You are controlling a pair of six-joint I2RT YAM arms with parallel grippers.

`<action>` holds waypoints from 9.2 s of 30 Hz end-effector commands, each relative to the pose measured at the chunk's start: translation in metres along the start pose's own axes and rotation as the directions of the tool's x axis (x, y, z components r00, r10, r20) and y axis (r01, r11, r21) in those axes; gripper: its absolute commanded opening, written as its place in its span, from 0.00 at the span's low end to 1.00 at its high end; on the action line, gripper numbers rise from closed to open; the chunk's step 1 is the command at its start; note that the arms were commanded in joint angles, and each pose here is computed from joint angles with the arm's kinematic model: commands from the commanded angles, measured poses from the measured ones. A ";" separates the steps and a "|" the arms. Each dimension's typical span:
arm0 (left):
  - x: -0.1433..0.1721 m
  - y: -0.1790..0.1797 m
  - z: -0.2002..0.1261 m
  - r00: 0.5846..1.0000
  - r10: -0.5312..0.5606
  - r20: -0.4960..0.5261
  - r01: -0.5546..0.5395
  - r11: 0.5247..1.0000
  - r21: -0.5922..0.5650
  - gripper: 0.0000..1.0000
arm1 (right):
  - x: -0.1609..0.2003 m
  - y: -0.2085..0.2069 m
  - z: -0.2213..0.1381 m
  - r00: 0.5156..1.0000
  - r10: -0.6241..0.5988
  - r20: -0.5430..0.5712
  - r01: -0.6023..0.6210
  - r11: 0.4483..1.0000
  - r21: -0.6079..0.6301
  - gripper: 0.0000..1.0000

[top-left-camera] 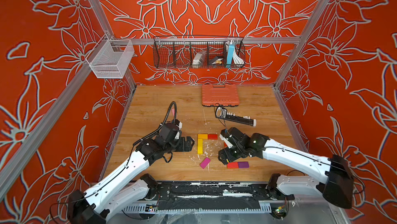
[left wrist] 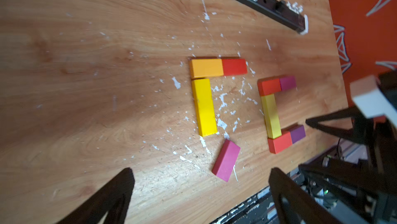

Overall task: Assemble the letter c with building blocks
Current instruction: Place the building block at the center of the board, then assemble the building block at the center of the board, then pick up the building block from the center of the board, then place the building block at the center of the board.

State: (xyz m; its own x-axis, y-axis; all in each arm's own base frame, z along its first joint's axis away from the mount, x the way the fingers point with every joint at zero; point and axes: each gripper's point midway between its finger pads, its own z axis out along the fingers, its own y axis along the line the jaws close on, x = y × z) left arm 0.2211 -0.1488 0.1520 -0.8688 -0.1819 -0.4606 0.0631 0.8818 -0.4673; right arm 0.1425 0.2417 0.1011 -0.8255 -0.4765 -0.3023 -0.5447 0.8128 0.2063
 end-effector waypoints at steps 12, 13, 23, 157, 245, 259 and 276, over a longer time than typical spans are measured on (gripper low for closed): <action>-0.024 0.049 0.019 0.933 -0.343 -0.107 0.346 0.938 0.012 0.98 | -0.019 0.046 0.044 0.964 -0.247 -0.095 0.258 0.956 0.136 0.98; -0.026 0.053 0.019 0.929 -0.356 -0.104 0.359 0.933 0.009 0.98 | -0.019 0.048 0.046 0.963 -0.250 -0.101 0.262 0.956 0.134 0.98; -0.038 0.075 0.017 0.899 -0.431 -0.077 0.433 0.902 0.002 0.98 | -0.018 0.068 0.070 0.955 -0.262 -0.138 0.278 0.954 0.109 0.97; -0.038 0.078 0.020 0.879 -0.467 -0.099 0.473 0.879 0.054 0.98 | -0.045 0.059 0.110 0.869 0.493 0.046 -0.483 0.823 0.298 0.59; -0.181 0.174 0.178 0.925 -0.344 -0.159 0.194 0.789 -0.583 0.30 | -0.054 -0.054 0.002 0.864 0.460 0.203 -0.475 0.879 0.030 0.98; -0.155 0.044 0.094 0.975 -0.032 -0.218 -0.041 0.946 -0.323 0.17 | -0.025 -0.071 -0.016 0.837 0.503 0.217 -0.518 0.855 0.017 0.98; 0.005 -0.107 0.080 0.827 0.419 -0.375 -0.462 0.886 -0.031 0.18 | 0.069 -0.104 -0.024 0.756 0.634 0.162 -0.646 0.763 0.031 0.96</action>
State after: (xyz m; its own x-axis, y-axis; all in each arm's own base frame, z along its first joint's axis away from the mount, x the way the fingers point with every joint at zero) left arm 0.2634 -0.2690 0.1395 -0.8810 0.3687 -0.2966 0.4291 0.8866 -0.1726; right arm 0.1546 0.1259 0.0945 -0.9320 0.1839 -0.3124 0.0719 0.9384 0.3381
